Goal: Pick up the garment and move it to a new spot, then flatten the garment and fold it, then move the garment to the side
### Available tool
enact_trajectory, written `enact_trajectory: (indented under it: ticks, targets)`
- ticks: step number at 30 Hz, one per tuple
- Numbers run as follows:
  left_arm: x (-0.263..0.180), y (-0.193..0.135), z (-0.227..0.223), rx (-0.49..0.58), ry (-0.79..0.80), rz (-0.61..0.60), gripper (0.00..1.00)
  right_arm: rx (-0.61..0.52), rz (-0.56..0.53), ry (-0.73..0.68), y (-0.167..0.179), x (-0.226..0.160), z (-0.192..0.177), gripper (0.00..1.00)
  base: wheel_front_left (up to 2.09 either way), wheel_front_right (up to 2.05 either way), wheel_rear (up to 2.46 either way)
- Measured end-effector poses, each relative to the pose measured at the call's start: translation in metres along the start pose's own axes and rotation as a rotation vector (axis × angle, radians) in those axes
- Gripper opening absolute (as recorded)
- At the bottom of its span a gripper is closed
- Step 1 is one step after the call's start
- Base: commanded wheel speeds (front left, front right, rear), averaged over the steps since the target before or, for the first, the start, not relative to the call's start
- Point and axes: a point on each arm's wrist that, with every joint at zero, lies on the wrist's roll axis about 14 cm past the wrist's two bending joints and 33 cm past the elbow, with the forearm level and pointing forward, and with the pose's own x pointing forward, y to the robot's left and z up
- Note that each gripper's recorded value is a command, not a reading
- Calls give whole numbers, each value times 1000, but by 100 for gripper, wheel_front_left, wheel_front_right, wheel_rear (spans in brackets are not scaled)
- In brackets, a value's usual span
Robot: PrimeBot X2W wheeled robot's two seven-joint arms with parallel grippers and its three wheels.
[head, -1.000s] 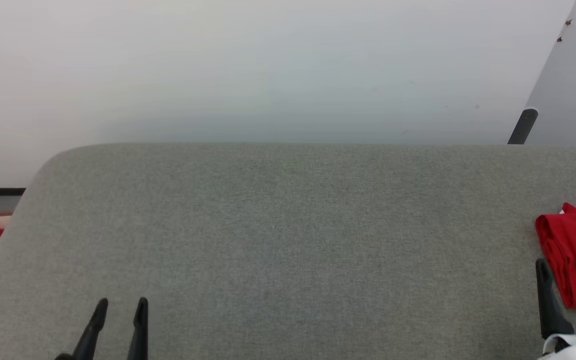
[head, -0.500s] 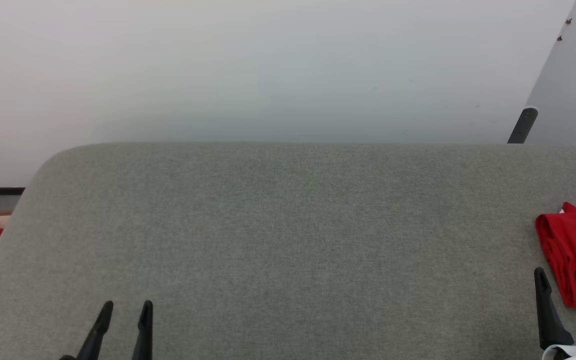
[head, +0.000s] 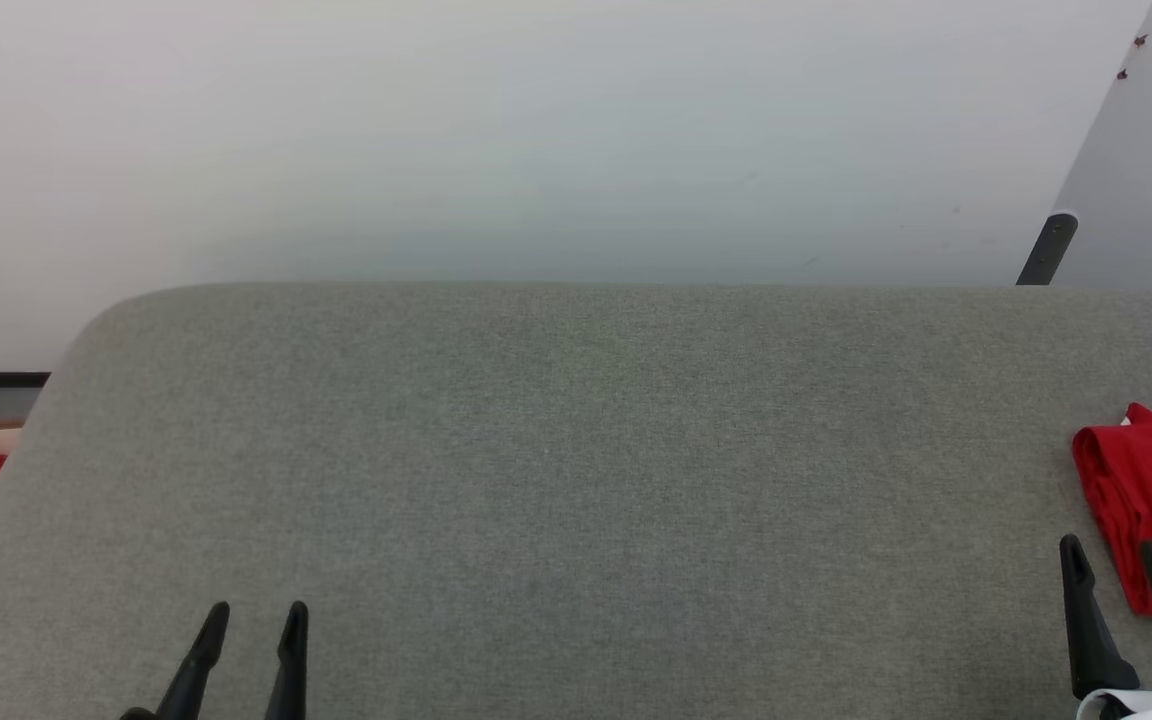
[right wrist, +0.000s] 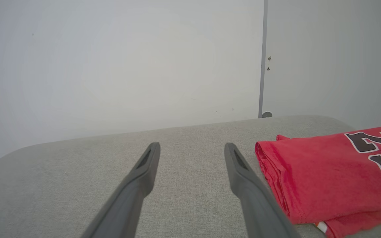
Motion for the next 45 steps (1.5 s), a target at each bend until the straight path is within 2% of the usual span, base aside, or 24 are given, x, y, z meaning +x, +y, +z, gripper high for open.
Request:
enact_trajectory:
  ticks: [34, 35, 41, 45]
  targets:
    - [4, 3, 3, -15, -16, 7, 100, -3, 38, -36, 10, 0, 4, 100, 0, 0, 0]
    - [4, 3, 3, -14, -17, 8, 0, -2, 38, -35, 10, 0, 4, 0, 0, 0, 0]
    - [-5, 1, -22, -50, 62, 30, 0, 28, 17, 42, 9, -8, -22, 0, 0, 0, 0]
    - [-6, 2, -30, -110, 86, 52, 0, 89, 0, 67, 7, -10, -30, 0, 0, 0, 0]
